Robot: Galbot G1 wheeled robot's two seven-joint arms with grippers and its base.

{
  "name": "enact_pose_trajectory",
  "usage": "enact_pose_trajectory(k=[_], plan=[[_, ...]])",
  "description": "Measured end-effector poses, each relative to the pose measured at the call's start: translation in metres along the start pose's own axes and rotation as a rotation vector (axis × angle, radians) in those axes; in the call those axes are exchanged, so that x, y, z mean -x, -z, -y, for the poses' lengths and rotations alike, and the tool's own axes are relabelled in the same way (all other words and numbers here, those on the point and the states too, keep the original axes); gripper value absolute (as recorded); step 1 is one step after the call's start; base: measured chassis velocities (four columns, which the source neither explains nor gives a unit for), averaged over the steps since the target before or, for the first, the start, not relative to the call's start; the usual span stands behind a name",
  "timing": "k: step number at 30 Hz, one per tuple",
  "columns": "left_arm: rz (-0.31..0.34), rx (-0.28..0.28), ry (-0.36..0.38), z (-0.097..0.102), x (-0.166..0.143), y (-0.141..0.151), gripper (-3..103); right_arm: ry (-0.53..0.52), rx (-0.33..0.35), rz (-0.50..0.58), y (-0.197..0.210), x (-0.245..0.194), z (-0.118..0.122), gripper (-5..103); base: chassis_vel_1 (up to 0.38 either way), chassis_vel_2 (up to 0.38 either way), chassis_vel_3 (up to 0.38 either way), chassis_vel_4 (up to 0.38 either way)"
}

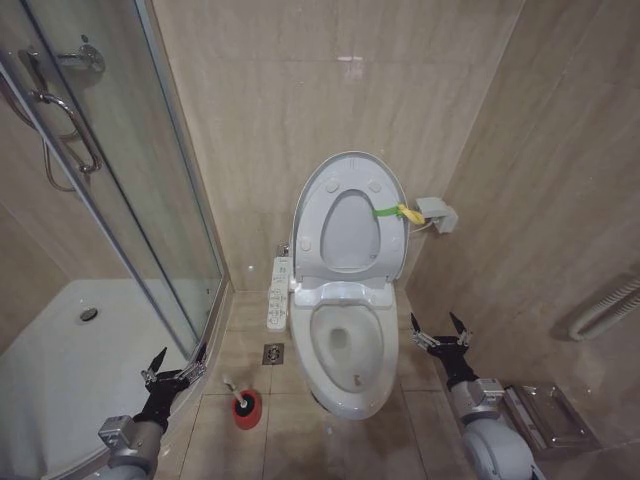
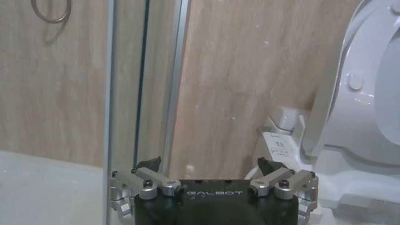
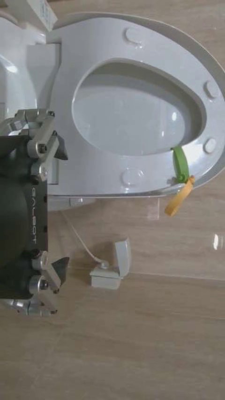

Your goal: Open the toilet lid, clean the toilet bowl with a toilet brush, close the toilet lid, and flush.

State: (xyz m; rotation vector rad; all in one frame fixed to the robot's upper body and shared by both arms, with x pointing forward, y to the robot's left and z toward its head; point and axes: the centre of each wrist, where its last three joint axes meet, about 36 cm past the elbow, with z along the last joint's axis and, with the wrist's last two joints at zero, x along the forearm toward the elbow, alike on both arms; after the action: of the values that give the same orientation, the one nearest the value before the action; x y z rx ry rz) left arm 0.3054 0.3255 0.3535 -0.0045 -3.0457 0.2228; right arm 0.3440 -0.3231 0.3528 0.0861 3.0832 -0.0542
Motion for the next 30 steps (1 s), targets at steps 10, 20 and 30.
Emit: enact_pose_trajectory(k=[10,20,30], plan=[[0.000,0.008,0.011,-0.001,-0.001,-0.006,100,0.000,0.000,0.000,0.000,0.000,0.000,100,-0.052,0.047,0.050,-0.045],[-0.069,-0.049,0.042,0.002,0.006,-0.035,100,0.000,0.000,0.000,0.000,0.000,0.000,100,-0.028,0.033,0.034,-0.025],[-0.152,-0.042,0.021,0.032,0.003,-0.080,100,0.000,0.000,0.000,0.000,0.000,0.000,100,0.000,0.000,0.000,0.000]])
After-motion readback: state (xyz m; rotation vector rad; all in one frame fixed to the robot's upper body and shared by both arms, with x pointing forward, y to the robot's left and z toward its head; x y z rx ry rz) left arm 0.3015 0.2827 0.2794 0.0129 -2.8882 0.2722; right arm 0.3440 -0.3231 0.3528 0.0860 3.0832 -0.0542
